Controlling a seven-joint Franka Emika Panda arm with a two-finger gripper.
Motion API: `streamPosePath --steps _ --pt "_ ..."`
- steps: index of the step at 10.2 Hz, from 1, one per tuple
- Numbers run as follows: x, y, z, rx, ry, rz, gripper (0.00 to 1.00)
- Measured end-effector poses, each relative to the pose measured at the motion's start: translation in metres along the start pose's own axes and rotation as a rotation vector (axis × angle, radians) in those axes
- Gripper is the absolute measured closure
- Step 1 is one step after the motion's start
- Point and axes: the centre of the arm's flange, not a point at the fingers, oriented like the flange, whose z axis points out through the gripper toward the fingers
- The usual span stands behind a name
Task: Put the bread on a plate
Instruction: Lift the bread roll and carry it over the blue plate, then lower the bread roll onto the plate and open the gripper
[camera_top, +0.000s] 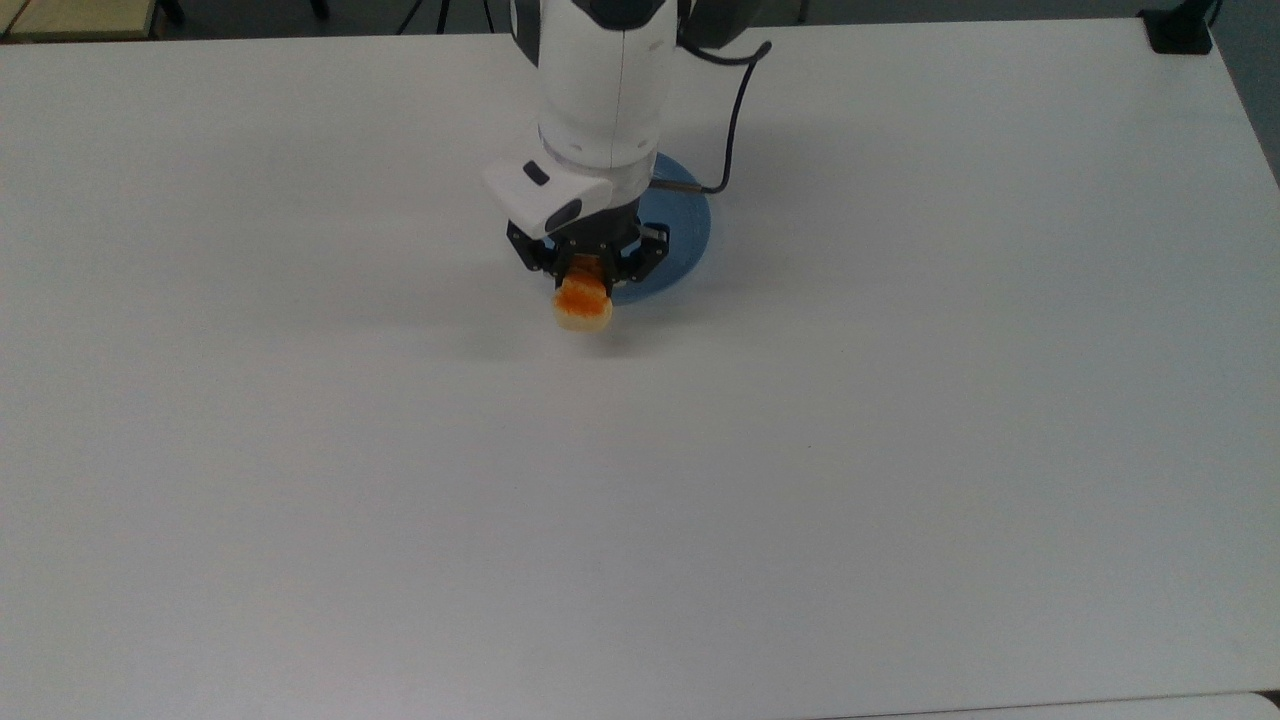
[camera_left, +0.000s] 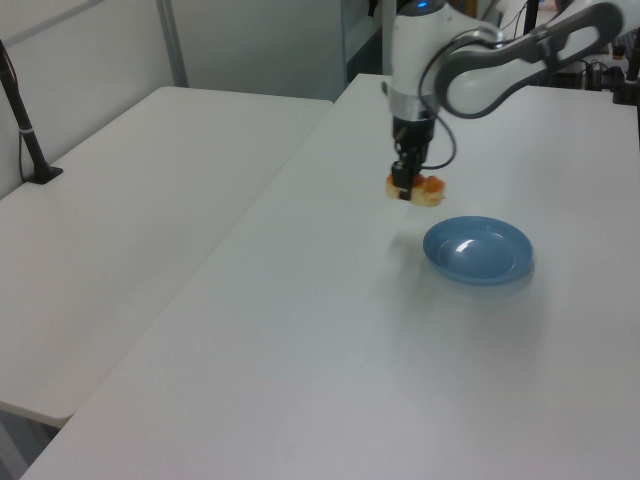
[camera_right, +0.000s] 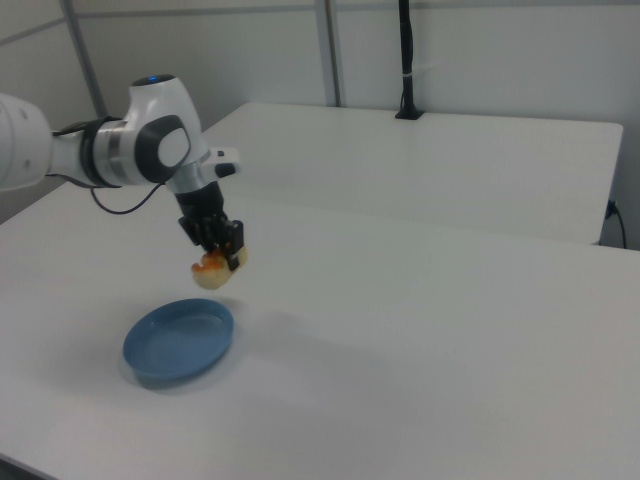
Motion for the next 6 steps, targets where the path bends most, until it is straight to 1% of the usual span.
streamPosePath --steps 1,2,3,4,5,6 --pt "-0.028 0.002 -0.005 -0.004 -0.013 -0.007 0.57" --pt "-0.055 0.004 -0.005 -0.001 -0.001 -0.015 0.57" --pt "-0.082 -0.002 0.006 0.003 0.006 -0.034 0.56" --pt "-0.103 -0.014 0.023 0.007 -0.002 -0.061 0.56" --pt "-0.117 -0.023 0.038 0.007 -0.018 -0.074 0.56" --pt "-0.123 -0.023 0.047 0.012 -0.012 -0.061 0.56"
